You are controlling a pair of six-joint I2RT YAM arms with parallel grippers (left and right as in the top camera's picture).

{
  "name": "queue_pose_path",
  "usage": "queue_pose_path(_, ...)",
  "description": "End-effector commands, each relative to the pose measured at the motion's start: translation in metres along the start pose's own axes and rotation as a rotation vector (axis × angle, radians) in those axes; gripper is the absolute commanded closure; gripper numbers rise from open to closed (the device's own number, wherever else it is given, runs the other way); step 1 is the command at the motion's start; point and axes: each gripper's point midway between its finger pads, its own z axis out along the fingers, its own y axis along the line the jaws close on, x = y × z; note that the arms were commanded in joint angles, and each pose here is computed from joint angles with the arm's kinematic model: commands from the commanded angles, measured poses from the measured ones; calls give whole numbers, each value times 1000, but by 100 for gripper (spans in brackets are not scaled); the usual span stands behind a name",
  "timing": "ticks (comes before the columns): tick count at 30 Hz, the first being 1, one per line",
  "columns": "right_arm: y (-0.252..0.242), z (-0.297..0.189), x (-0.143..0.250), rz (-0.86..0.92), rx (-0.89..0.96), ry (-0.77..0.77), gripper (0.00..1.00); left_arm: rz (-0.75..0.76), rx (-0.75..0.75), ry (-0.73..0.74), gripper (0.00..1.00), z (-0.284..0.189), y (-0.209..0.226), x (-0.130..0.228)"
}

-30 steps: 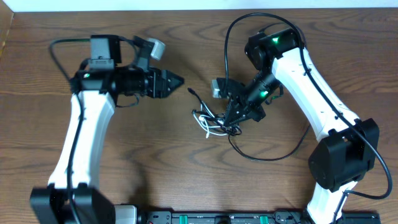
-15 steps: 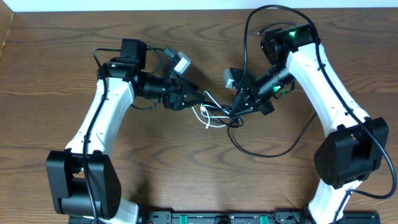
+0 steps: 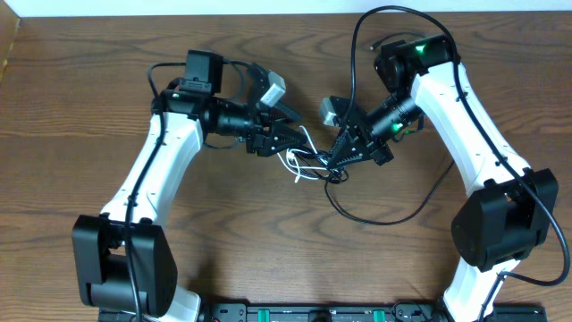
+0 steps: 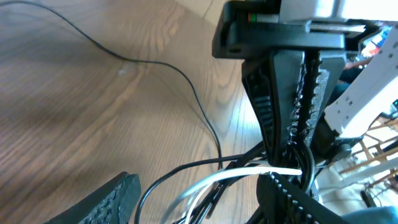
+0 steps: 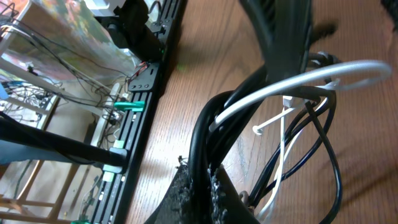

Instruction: Untangle cables

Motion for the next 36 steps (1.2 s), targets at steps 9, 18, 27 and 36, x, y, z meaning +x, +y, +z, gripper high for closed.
queue_pose_path(9,6,-9,-15,-25,20,-60,99,130,-54,131,61,32,1,12)
queue_pose_path(18,-6,-22,-9,180,61,-84,99,-329,-761,6,93,-31,113,-11)
queue_pose_path(27,-59,-44,19,648,294,-44,99,-180,-1149,-198,93,-130,67,-81)
queue_pose_path(36,-88,-59,48,901,511,27,99,-121,-1387,-348,93,-210,-5,-102)
